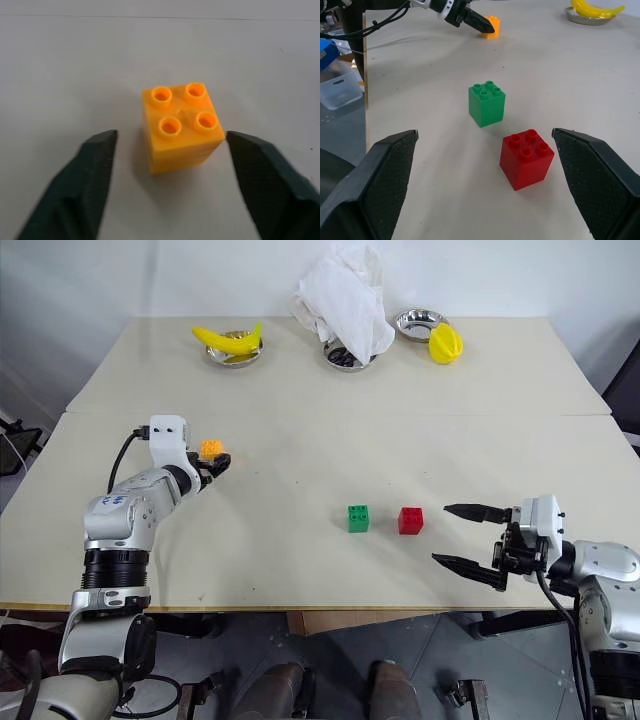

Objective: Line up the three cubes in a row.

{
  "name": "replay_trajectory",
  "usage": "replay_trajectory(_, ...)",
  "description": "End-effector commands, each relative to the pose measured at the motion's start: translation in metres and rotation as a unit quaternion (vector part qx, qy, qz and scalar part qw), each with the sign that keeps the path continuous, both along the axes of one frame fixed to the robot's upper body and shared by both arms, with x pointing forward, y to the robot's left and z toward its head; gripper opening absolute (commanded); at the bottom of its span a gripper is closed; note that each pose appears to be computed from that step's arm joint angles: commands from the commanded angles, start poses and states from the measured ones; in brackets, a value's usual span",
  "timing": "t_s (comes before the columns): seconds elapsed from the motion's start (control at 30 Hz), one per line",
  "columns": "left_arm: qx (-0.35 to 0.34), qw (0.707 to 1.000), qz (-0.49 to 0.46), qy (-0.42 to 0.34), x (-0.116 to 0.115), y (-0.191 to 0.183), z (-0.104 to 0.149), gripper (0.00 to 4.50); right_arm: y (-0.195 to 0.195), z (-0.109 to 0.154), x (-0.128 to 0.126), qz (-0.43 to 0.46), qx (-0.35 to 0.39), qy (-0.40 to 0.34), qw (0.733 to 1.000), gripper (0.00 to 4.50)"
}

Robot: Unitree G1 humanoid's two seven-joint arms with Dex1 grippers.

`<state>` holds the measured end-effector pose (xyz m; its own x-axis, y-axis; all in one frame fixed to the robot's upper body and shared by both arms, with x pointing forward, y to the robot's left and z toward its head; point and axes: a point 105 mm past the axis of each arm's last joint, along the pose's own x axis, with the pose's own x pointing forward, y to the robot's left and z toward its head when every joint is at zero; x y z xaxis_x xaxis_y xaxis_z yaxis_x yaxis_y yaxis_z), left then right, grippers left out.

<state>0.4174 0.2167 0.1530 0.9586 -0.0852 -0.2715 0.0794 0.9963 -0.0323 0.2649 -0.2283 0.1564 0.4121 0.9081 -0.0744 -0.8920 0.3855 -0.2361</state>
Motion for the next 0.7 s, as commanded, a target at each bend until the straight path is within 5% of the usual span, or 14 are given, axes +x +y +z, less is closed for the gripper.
replay_trajectory(0.03, 0.014, 0.999, -0.011, -0.032, 0.005, 0.000, 0.017, 2.29, -0.001, 0.007, -0.002, -0.002, 0.006, -0.022, 1.000, 4.50)
replay_trajectory(0.13, 0.022, 0.999, -0.024, -0.028, 0.007, -0.001, 0.015, 1.47, -0.001, 0.006, -0.002, -0.001, 0.005, -0.021, 1.000, 4.50)
replay_trajectory(0.37, 0.049, 0.974, -0.199, -0.097, -0.011, -0.010, 0.032, 1.47, -0.005, 0.005, -0.005, -0.009, 0.001, -0.020, 1.000, 4.50)
replay_trajectory(0.53, 0.093, 0.877, -0.443, -0.163, -0.065, -0.029, 0.049, 1.47, -0.012, 0.004, -0.008, -0.019, -0.004, -0.017, 1.000, 4.50)
replay_trajectory(0.63, 0.105, 0.797, -0.577, -0.144, -0.102, -0.040, 0.043, 1.47, -0.019, 0.007, -0.011, -0.030, -0.010, -0.016, 0.999, 4.50)
replay_trajectory(0.7, 0.127, 0.770, -0.615, -0.115, -0.109, -0.044, 0.031, 1.47, -0.023, 0.008, -0.014, -0.035, -0.014, -0.012, 0.999, 4.50)
